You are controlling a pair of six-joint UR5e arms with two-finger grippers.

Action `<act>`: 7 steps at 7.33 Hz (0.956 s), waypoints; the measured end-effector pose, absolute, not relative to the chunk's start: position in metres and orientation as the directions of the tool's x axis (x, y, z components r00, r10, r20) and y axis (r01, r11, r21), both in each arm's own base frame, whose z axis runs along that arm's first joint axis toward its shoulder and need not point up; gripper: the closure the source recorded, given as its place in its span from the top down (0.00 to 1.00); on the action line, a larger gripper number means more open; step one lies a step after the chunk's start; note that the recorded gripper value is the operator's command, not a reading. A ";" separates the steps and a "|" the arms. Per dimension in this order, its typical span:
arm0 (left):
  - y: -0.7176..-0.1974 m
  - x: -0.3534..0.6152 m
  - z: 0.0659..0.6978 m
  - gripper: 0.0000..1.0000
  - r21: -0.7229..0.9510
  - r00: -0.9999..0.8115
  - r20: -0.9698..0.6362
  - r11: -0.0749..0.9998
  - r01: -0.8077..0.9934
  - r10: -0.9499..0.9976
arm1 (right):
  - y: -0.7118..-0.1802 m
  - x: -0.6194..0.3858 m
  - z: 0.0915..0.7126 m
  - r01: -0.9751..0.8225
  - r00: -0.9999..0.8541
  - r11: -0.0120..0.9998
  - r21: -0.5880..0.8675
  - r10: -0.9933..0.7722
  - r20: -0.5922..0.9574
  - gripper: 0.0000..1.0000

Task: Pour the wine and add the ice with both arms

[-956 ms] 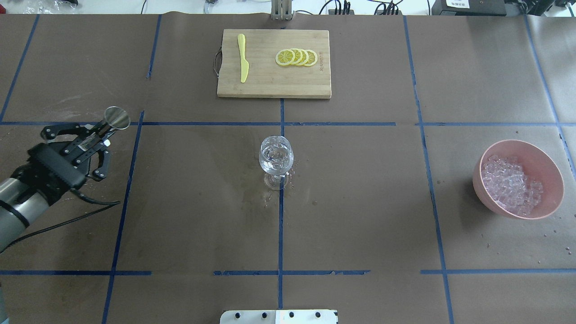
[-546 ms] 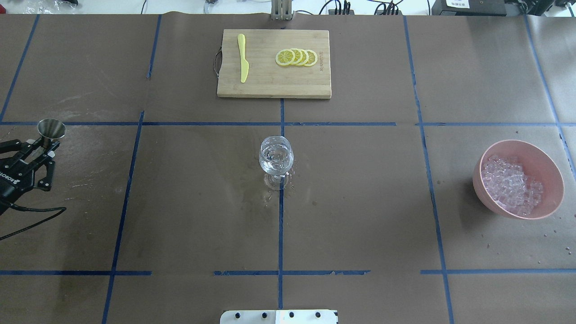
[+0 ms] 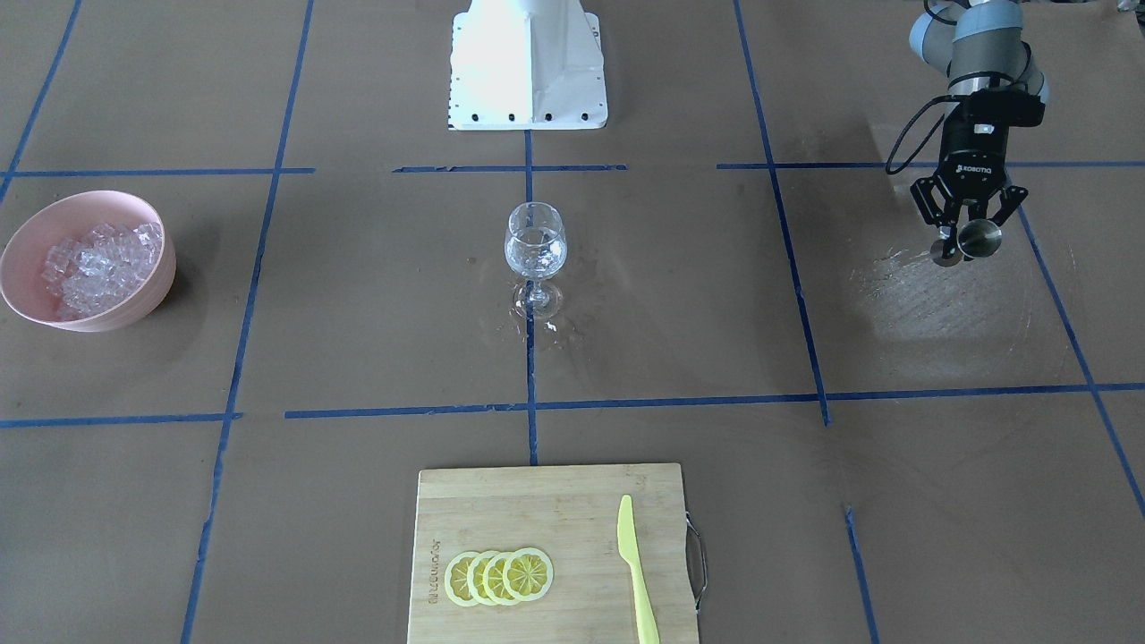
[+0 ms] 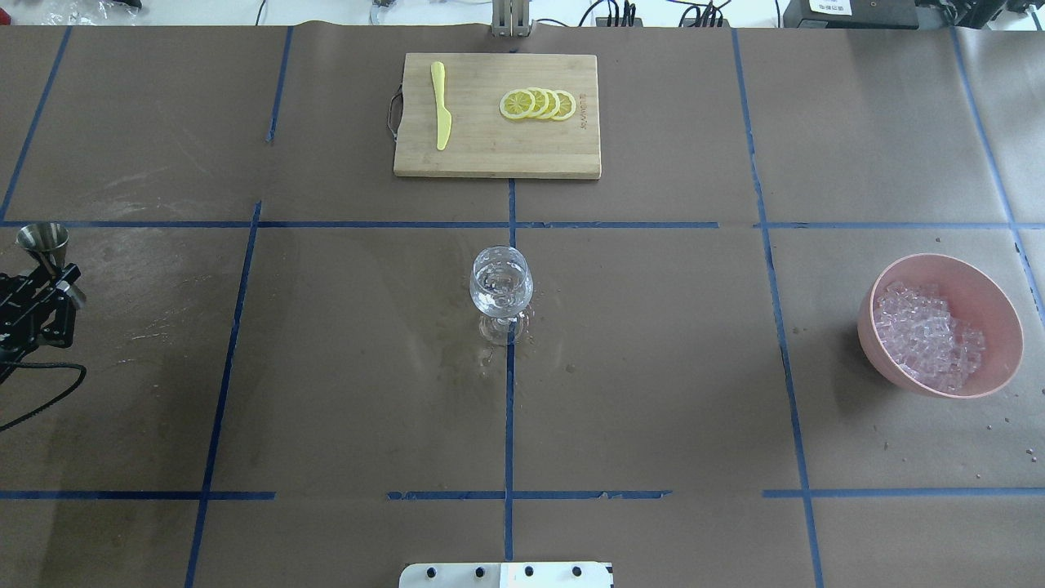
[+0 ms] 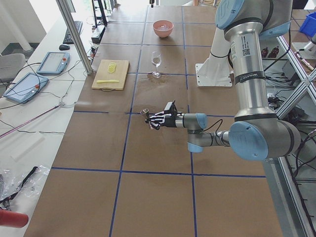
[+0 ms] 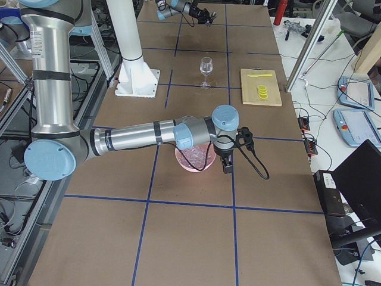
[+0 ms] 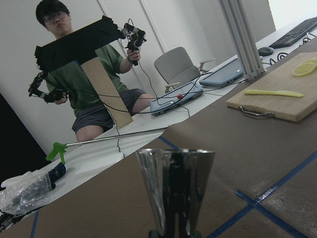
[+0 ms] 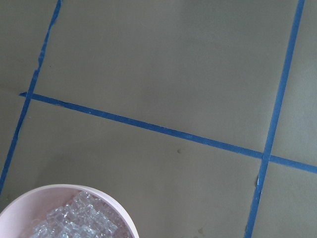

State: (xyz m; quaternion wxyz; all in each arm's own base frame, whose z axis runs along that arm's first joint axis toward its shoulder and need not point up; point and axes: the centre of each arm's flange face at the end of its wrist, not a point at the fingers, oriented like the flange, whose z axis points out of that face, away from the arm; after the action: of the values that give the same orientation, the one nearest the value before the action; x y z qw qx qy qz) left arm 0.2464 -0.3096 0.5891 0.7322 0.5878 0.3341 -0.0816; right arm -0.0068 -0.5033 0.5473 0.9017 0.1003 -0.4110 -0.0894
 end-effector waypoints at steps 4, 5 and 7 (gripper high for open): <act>-0.296 0.255 0.593 0.00 0.757 0.737 -0.649 0.252 0.603 0.187 | -0.503 -0.007 0.547 0.078 0.647 0.964 0.255 -0.244 0.723 1.00; -0.290 0.260 0.592 0.00 0.757 0.740 -0.650 0.231 0.611 0.174 | -0.503 -0.007 0.547 0.078 0.646 0.964 0.254 -0.243 0.723 1.00; -0.270 0.278 0.594 0.00 0.751 0.732 -0.658 0.228 0.620 0.178 | -0.503 -0.007 0.547 0.078 0.646 0.964 0.254 -0.243 0.724 1.00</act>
State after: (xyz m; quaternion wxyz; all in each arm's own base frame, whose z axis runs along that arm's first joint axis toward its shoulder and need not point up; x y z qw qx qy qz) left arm 0.2780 -0.2699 0.5941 0.7098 0.6017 0.3316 -0.1555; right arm -0.0068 -0.5031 0.5474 0.9016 0.1000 -0.4113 -0.0890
